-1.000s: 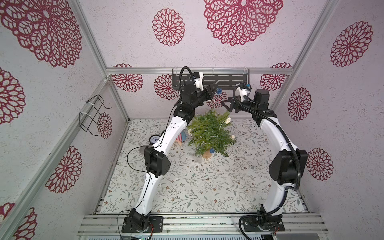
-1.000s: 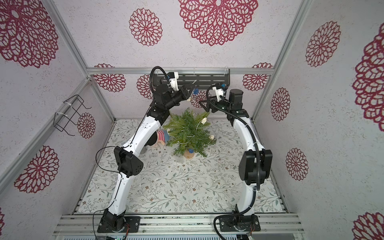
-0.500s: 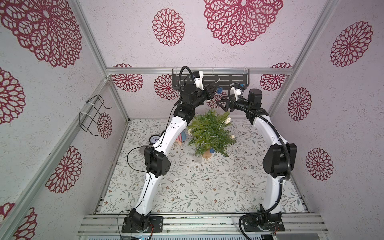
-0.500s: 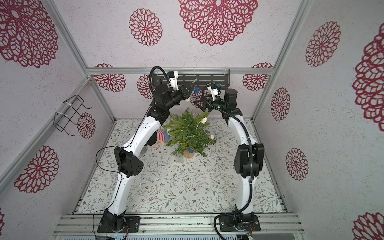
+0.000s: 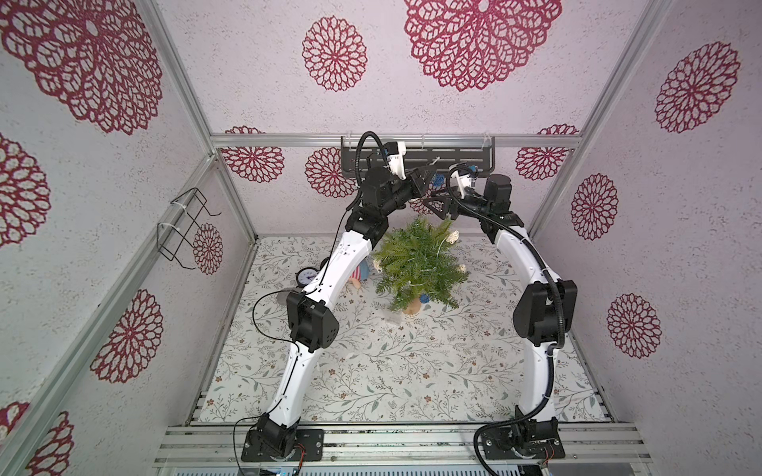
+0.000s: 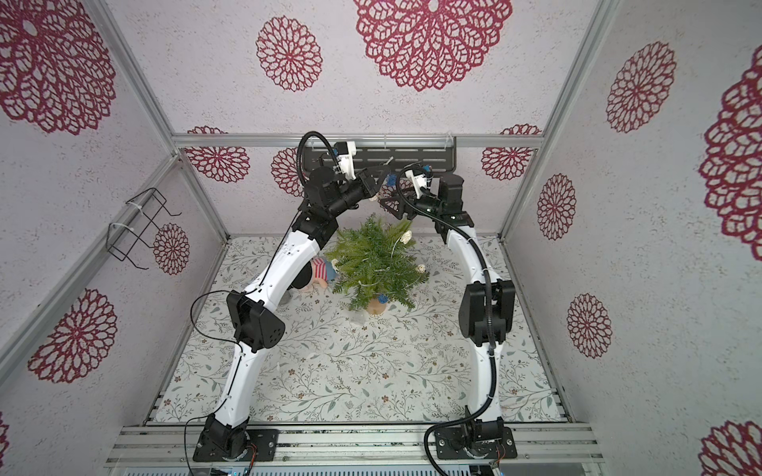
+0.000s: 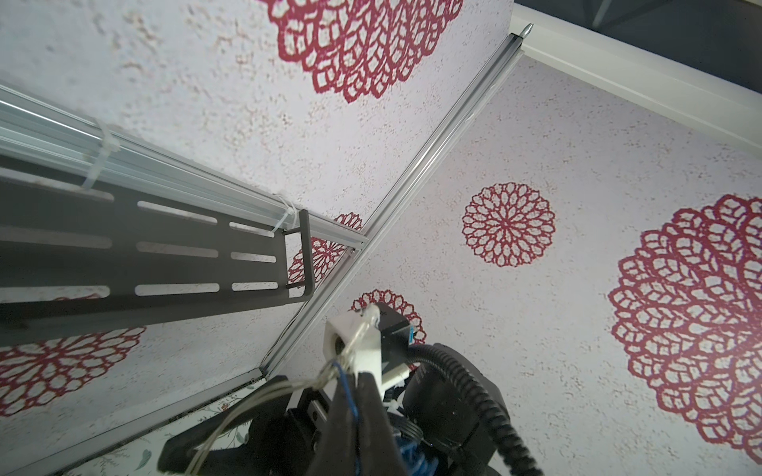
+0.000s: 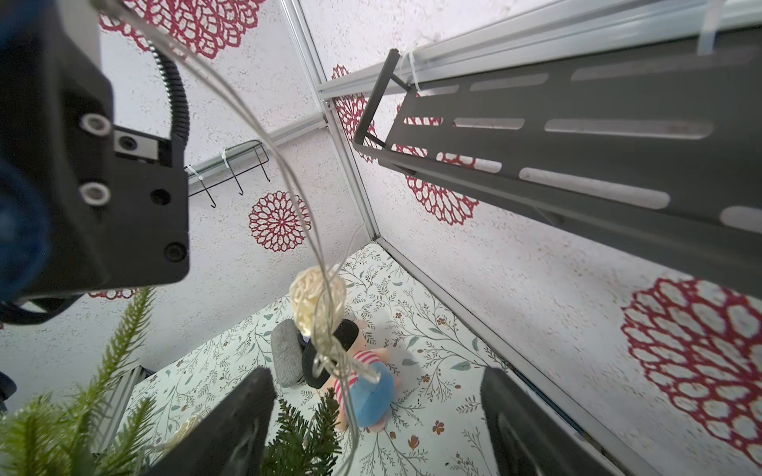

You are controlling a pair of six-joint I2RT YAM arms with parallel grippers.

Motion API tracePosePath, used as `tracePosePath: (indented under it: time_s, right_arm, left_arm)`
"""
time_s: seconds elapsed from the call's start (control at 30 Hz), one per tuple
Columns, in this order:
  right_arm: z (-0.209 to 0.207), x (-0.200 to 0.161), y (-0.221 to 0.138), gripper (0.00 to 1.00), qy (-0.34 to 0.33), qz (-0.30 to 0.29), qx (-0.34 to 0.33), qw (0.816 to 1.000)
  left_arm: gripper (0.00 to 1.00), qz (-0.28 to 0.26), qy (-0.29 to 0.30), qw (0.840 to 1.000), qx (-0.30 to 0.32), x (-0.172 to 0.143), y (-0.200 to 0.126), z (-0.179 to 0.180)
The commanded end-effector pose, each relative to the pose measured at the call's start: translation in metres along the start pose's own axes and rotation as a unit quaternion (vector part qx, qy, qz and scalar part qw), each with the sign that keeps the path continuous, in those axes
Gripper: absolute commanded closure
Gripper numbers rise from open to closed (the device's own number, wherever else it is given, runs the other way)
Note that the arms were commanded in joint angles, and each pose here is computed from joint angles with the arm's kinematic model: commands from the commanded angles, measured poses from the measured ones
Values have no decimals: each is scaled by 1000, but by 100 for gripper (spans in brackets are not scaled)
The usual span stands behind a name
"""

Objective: Remove string lights from the small christmas tree
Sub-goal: Remove the light string from the Christmas tree.

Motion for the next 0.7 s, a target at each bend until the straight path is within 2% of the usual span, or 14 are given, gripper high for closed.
tracePosePath:
  time_s: [0.0, 0.23, 0.43, 0.67]
  right_arm:
    - [8, 14, -2, 19, -16, -10, 8, 1000]
    - [12, 15, -7, 28, -11, -6, 36, 999]
    - [12, 17, -7, 39, 1, -20, 59, 998]
    - [10, 12, -3, 39, 2, -16, 73, 997]
  left_arm:
    - [100, -5, 0, 1000, -21, -1, 3, -8]
    - [100, -1, 0, 1000, -18, -1, 1, -8]
    - [100, -1, -1, 1000, -21, -2, 2, -10]
    - [100, 1, -4, 1000, -24, -3, 2, -11]
Point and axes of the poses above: each gripper's point midway between its finger pads, its own y axis out along the fingers, its own z axis along the line the jaws close on, x = y × z, the point moved 6 cm from there along -y, back along the fingers, and after that the axes turned 7 degrees about y, right-handed, at the moved point
